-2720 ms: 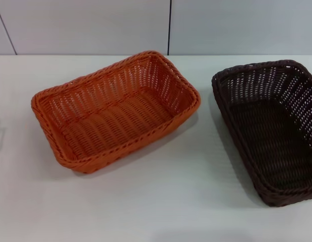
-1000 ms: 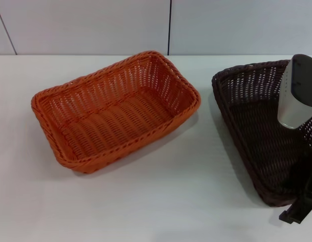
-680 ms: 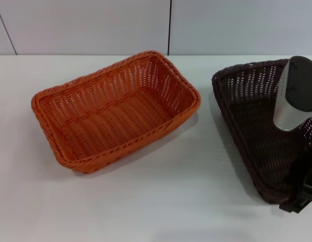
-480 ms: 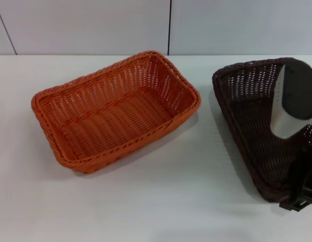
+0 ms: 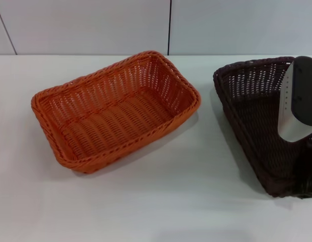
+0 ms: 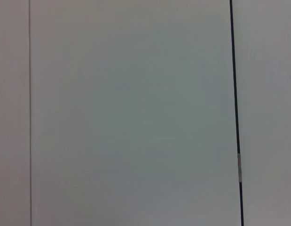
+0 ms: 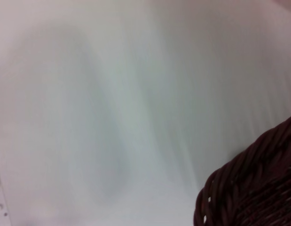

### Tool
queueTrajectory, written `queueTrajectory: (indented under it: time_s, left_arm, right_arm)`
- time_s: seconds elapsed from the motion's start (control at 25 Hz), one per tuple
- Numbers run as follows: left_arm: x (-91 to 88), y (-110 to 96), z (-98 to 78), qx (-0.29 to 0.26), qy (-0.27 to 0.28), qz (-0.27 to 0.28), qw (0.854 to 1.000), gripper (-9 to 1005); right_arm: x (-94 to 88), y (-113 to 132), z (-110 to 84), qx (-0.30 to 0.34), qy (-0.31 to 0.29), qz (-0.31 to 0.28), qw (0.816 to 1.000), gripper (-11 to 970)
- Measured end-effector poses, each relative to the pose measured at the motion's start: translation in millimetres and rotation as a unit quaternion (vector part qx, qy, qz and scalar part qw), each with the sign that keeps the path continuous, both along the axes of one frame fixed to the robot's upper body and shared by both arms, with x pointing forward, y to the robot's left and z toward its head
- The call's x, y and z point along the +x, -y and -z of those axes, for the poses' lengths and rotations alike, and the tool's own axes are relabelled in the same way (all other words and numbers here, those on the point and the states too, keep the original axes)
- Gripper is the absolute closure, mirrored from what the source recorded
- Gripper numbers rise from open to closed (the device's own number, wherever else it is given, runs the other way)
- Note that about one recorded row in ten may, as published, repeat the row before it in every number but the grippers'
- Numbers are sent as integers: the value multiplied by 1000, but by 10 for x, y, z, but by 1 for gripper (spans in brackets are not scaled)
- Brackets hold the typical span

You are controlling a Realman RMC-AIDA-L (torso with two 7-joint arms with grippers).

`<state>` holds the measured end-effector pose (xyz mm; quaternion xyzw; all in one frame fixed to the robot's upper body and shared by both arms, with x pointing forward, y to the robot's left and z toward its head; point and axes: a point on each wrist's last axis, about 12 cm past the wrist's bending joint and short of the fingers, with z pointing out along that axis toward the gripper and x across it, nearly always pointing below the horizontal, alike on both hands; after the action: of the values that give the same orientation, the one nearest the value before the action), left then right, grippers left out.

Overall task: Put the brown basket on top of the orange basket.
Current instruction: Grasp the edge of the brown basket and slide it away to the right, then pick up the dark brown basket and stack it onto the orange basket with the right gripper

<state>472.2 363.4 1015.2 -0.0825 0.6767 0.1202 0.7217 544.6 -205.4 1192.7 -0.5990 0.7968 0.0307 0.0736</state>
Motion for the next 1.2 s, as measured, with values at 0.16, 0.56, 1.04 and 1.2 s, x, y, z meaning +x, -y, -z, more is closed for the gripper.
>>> queueTrajectory:
  time_s: [0.16, 0.56, 1.04, 1.2]
  left_arm:
    - [-4, -24, -10, -12, 7, -4, 1000, 211]
    - [-11, -44, -11, -14, 7, -7, 1000, 211]
    - [-11, -37, -3, -16, 5, -7, 1000, 211]
    - [18, -24, -15, -16, 7, -4, 1000, 210]
  right_arm:
    - [-1, -34, -116, 5, 30, -7, 1000, 747]
    - [-63, -126, -574, 19, 143, -35, 989, 798]
    - [-144, -286, -912, 29, 226, -73, 971, 798]
    - [-134, -386, -938, 25, 230, -95, 968, 799]
